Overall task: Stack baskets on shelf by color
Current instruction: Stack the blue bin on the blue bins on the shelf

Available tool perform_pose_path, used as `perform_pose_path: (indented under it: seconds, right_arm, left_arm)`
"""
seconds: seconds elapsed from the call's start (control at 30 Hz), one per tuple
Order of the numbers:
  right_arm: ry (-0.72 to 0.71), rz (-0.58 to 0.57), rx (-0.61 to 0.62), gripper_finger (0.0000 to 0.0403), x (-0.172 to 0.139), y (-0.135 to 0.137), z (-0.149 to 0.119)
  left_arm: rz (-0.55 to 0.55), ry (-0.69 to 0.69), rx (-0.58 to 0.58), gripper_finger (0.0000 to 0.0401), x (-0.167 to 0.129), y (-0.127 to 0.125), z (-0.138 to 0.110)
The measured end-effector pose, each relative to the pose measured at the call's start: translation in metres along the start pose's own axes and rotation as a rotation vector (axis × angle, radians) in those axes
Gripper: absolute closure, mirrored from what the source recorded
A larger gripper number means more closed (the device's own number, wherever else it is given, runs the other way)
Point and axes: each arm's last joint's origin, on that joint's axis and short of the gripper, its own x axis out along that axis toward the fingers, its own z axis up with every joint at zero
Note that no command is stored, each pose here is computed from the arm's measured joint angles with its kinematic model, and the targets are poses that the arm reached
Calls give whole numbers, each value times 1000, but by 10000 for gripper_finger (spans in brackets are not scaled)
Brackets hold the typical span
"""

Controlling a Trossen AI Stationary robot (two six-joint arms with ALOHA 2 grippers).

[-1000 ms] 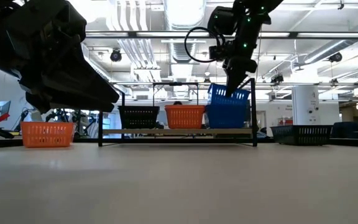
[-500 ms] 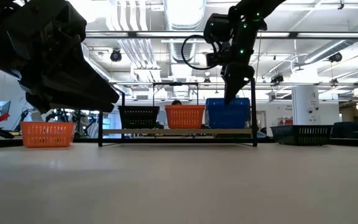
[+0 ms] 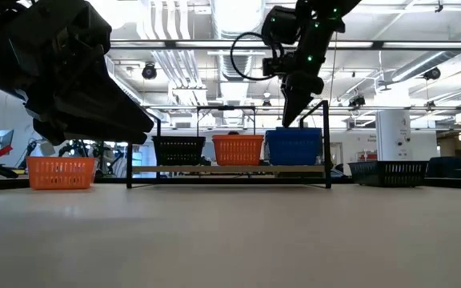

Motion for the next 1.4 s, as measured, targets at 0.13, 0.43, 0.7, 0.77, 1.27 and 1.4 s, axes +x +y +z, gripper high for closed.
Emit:
perform_pose_path:
  seconds: [0.13, 0.43, 0.7, 0.77, 1.27, 1.4]
  right_arm:
    - [-17, 12, -32, 260, -2, 12, 5]
    - [46, -46, -44, 261, 9, 19, 1]
    - [95, -57, -117, 269, 23, 19, -1]
    - [104, -55, -150, 283, 26, 19, -1]
    - [125, -55, -247, 385, 30, 4, -6]
    - [130, -65, -178, 385, 31, -3, -8]
  left_arm:
    - [0, 0, 0, 246, 0, 0, 0]
    - [0, 0, -1, 246, 0, 0, 0]
    - [1, 0, 0, 246, 0, 0, 0]
    - [1, 0, 0, 246, 0, 0, 0]
    - [1, -1, -1, 246, 0, 0, 0]
    - [1, -1, -2, 246, 0, 0, 0]
